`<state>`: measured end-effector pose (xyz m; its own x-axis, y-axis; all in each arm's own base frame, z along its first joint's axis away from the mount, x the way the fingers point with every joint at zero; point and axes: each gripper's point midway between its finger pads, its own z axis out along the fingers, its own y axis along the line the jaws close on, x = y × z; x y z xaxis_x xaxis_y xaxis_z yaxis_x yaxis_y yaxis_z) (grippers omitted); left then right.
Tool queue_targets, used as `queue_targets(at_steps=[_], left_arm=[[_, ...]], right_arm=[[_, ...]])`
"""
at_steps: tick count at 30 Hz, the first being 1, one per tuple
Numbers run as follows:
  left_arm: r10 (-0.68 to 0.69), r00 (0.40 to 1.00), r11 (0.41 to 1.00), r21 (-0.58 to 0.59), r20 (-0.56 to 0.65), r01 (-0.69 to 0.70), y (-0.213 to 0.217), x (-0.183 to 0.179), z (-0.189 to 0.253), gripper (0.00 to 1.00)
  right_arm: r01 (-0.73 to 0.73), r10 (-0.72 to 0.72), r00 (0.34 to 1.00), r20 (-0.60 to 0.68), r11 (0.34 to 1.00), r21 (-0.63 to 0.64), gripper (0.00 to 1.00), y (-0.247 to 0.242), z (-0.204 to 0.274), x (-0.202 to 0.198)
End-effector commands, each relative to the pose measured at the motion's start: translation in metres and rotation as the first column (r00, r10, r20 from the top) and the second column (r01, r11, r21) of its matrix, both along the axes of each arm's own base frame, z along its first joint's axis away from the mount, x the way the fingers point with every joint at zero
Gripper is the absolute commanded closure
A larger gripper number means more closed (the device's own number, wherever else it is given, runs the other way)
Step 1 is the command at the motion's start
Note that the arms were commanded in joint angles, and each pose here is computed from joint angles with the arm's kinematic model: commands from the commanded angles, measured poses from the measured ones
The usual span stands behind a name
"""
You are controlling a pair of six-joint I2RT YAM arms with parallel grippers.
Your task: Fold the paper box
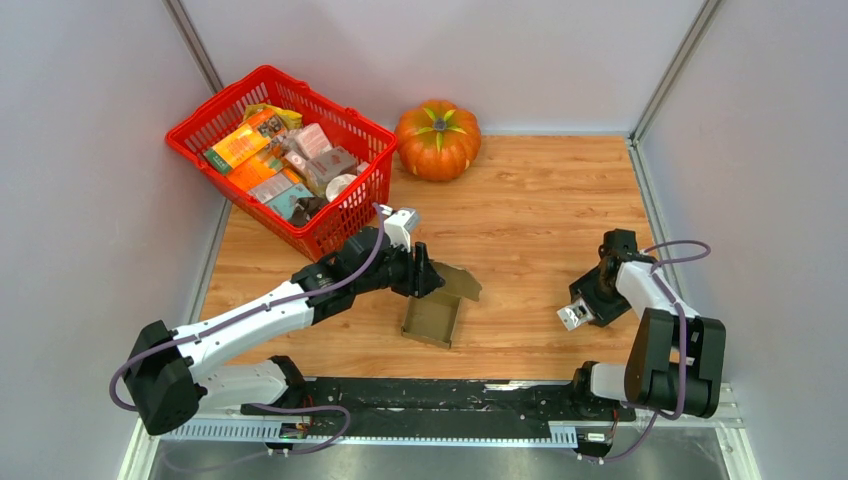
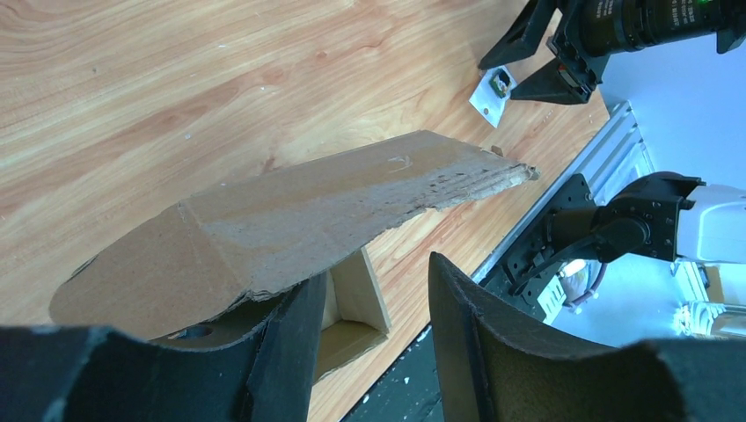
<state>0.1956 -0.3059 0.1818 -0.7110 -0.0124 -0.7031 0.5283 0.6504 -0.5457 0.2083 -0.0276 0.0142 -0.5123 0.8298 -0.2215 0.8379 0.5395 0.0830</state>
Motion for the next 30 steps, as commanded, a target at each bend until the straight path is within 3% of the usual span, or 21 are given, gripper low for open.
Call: queue_targets(at_steps=[1,4,16,25,28,30], left_arm=[[-0.011,0.998,0.998,-0.058,0.054,0.014,-0.009,0.007,0.025,0.46],[-0.009,0.999,0.998,-0.059,0.049,0.012,-0.009,0.007,0.023,0.46],[0.017,0.999,0.999,-0.048,0.039,-0.015,-0.006,0.010,0.017,0.46],[0.049,0.998,0.998,-0.037,0.037,-0.048,-0.001,0.014,0.017,0.46],[0.061,0.997,0.998,-0.022,0.036,-0.061,0.004,0.015,0.015,0.46],[0.075,0.996,0.997,-0.017,0.038,-0.075,0.007,0.016,0.015,0.46]], right_arm=[[0.028,-0.031,0.999,0.033,0.997,0.075,0.36,0.017,-0.010,0.001],[0.029,-0.034,0.998,0.059,0.996,0.080,0.43,0.018,-0.008,0.003],[-0.030,0.019,0.988,0.154,0.997,0.076,0.54,0.029,0.016,0.010],[-0.256,0.248,0.937,0.247,0.967,0.002,0.57,0.070,0.051,0.009],[-0.375,0.362,0.889,0.279,0.927,-0.009,0.57,0.094,0.059,0.002],[-0.496,0.481,0.819,0.313,0.868,-0.036,0.57,0.118,0.069,-0.004]])
